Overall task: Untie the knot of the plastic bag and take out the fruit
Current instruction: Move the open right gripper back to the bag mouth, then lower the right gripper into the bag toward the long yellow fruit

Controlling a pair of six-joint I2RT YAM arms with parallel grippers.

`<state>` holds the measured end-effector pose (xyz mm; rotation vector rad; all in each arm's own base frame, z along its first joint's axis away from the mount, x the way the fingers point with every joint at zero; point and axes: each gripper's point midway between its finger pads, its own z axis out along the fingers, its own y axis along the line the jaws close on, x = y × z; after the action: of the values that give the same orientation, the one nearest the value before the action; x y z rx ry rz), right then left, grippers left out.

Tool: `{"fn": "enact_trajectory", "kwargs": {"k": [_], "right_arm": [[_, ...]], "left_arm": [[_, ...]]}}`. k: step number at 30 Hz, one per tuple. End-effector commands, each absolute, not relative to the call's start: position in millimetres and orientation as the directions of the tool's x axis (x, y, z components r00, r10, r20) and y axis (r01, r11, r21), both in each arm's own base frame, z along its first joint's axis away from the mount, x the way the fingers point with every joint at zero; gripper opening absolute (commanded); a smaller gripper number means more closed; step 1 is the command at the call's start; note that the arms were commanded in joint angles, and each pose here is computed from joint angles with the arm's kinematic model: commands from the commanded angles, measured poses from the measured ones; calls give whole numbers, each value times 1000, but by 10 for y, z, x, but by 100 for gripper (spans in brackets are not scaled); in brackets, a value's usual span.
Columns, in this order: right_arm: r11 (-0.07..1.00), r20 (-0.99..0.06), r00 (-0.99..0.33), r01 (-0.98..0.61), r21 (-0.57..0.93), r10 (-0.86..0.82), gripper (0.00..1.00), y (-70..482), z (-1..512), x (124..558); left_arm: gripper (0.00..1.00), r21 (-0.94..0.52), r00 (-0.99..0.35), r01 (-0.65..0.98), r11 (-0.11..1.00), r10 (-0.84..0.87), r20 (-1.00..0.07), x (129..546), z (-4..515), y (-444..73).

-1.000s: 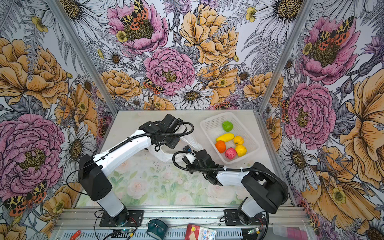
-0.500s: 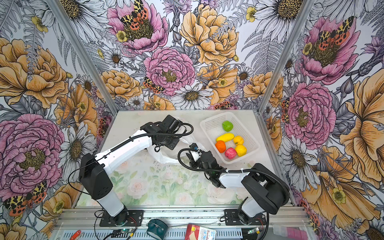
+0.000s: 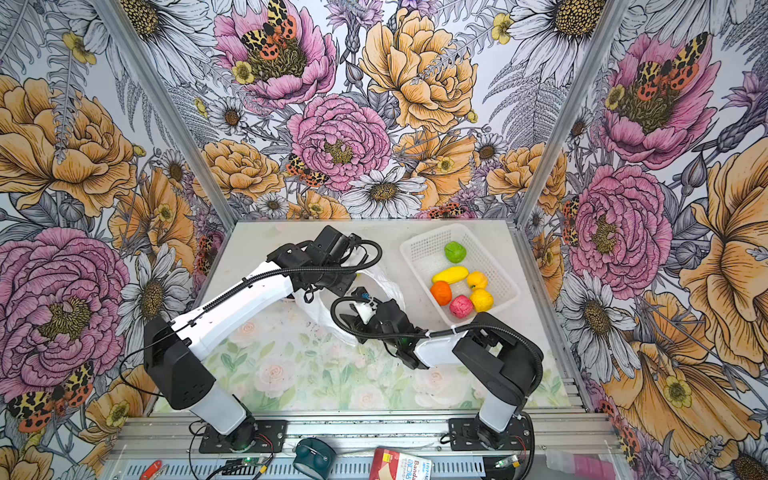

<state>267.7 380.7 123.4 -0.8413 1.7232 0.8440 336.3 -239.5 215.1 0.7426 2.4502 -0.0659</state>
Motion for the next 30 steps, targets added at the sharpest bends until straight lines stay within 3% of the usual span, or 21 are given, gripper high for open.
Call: {"fn": "enact_trajectory", "kwargs": {"k": [1, 4, 9, 14, 20, 24, 27, 30], "right_arm": [[353, -980, -187, -923, 152, -65, 44, 4120, 1507, 2383], [349, -980, -143, -933, 89, -135, 44, 4342, 1410, 2246], [536, -963, -144, -844, 0, -228, 41, 4260, 1234, 2571], [721, -969, -239, -683, 116, -70, 31, 3705, 1270, 3040], [815, -938, -324, -507, 281, 122, 26, 3286, 1202, 3309], [784, -907, -373, -497, 372, 194, 24, 3321, 1206, 3299], [673, -952, -276, -680, 290, 132, 25, 3613, 1421, 2999], [527, -984, -135, -831, 176, 116, 33, 3744, 1642, 2555]], "left_arm": [[0, 83, -653, 523, 849, 461, -602, 3382, 2378, -2421], [0, 84, -645, 535, 841, 470, -603, 3356, 2384, -2456], [0, 85, -631, 546, 834, 476, -612, 3310, 2418, -2474], [0, 98, -597, 569, 817, 492, -634, 3227, 2515, -2516], [0, 101, -587, 570, 815, 490, -645, 3209, 2534, -2523], [0, 102, -590, 569, 816, 492, -641, 3220, 2516, -2527], [0, 110, -600, 545, 831, 478, -642, 3268, 2517, -2463], [0, 103, -612, 521, 847, 455, -647, 3312, 2539, -2395]]}}
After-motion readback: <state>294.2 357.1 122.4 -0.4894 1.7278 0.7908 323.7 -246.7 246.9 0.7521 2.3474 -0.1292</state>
